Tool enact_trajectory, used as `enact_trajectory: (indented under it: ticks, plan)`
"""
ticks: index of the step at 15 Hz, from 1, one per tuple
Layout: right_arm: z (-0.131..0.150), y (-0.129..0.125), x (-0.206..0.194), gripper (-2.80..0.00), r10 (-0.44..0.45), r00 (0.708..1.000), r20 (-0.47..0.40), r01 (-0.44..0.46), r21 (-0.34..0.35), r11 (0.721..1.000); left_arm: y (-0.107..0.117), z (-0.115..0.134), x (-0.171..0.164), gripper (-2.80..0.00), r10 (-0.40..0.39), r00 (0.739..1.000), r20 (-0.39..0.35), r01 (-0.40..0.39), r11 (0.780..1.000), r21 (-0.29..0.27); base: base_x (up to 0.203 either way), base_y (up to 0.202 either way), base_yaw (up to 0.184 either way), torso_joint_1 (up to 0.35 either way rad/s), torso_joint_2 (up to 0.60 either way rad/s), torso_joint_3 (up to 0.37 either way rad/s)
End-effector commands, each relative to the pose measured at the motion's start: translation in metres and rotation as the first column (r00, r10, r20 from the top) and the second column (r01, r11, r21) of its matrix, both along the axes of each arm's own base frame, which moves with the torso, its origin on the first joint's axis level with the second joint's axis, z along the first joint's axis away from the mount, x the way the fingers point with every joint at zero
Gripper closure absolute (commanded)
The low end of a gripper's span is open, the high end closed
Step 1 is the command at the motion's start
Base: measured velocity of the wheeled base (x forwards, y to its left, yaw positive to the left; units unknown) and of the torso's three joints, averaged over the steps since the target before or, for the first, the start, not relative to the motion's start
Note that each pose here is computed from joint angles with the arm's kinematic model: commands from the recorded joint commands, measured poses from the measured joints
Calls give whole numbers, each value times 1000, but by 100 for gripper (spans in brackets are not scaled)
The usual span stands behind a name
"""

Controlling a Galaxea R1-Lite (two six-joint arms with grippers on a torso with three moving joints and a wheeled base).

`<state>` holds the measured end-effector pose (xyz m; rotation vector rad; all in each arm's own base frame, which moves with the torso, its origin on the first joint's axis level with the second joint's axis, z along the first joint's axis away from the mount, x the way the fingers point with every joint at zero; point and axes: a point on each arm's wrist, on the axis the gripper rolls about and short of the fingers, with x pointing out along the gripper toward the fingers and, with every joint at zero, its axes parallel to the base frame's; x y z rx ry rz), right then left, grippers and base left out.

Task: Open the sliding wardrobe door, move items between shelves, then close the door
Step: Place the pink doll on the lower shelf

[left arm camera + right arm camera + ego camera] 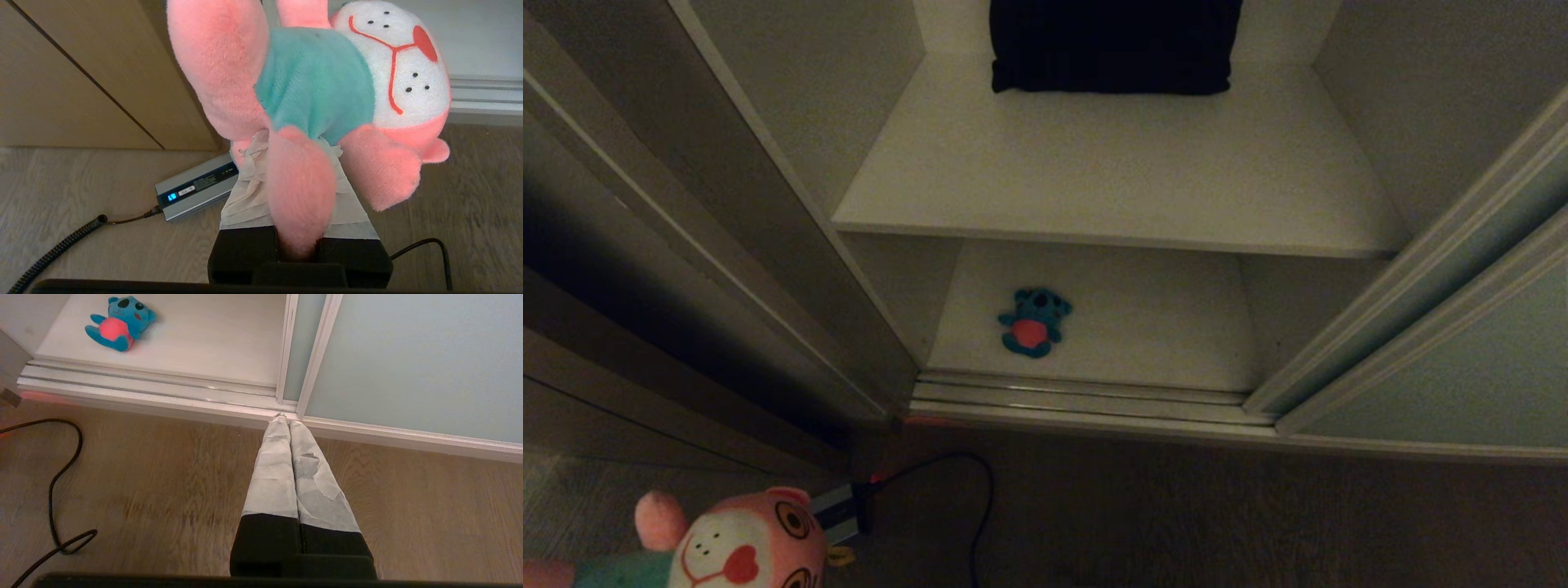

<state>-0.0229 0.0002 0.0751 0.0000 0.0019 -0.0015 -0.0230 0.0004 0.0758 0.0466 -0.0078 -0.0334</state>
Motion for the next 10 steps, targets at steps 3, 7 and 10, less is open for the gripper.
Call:
enact_trajectory:
  ticks: [3,7,10]
  plan:
    - [-1,0,0,0,0,1000,-4,0,0,1000,0,0,0,0,0,1000,-1,0,1000,-2,0,0,0,0,0,0]
    - [-1,0,0,0,0,1000,-4,0,0,1000,0,0,0,0,0,1000,0,0,1000,-5,0,0,0,0,0,0]
    - [-1,0,0,0,0,1000,-4,0,0,1000,0,0,0,0,0,1000,2,0,1000,-7,0,0,0,4,7,-110]
